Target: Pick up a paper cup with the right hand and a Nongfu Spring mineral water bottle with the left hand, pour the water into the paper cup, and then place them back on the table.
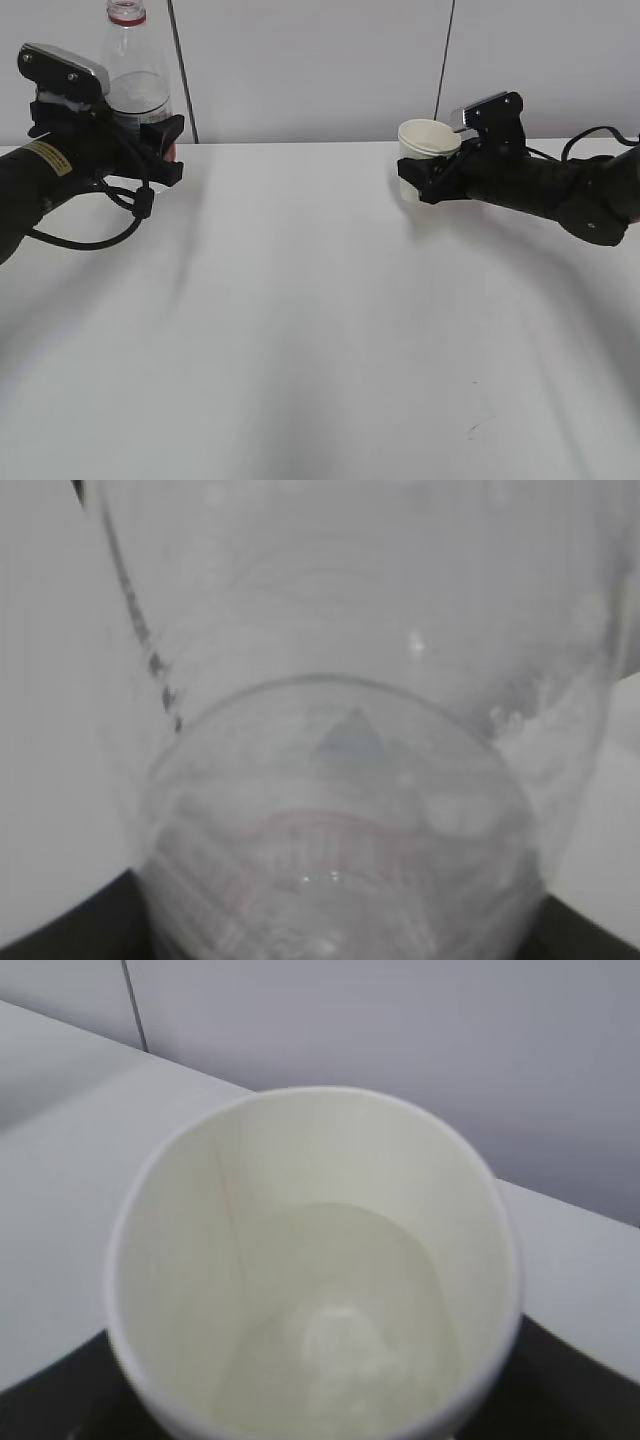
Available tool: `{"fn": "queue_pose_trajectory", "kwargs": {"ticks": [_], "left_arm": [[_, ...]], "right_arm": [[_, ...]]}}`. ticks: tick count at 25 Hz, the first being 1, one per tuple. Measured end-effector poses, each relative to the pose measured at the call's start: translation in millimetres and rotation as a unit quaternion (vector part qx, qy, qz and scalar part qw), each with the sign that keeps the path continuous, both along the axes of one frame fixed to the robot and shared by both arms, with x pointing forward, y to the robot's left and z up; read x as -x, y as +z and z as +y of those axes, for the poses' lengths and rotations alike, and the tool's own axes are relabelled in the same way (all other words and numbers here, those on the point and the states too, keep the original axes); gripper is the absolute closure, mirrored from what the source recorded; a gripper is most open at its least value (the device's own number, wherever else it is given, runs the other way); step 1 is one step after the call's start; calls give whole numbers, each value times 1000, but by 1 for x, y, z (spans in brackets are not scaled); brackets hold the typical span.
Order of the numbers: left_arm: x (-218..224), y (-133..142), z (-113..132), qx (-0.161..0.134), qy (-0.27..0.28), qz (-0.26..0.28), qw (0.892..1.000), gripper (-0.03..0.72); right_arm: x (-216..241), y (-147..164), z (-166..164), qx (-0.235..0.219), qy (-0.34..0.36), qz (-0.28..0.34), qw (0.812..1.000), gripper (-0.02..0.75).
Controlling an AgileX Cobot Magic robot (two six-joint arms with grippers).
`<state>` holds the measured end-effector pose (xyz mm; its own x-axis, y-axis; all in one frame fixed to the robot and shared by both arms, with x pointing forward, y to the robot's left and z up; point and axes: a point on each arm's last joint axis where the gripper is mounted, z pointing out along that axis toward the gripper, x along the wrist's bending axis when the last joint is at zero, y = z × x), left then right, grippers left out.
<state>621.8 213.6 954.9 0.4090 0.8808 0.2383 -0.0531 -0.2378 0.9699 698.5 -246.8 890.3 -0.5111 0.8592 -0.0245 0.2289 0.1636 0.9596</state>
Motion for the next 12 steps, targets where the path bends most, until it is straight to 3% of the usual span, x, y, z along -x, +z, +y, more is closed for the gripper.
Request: {"fn": "queue_pose_trajectory", "kwargs": {"ticks": [12], "left_arm": [[0, 0, 0, 0, 0, 0, 1000, 291]], "right_arm": [[1, -14, 4, 9, 32, -30, 999, 246]]}}
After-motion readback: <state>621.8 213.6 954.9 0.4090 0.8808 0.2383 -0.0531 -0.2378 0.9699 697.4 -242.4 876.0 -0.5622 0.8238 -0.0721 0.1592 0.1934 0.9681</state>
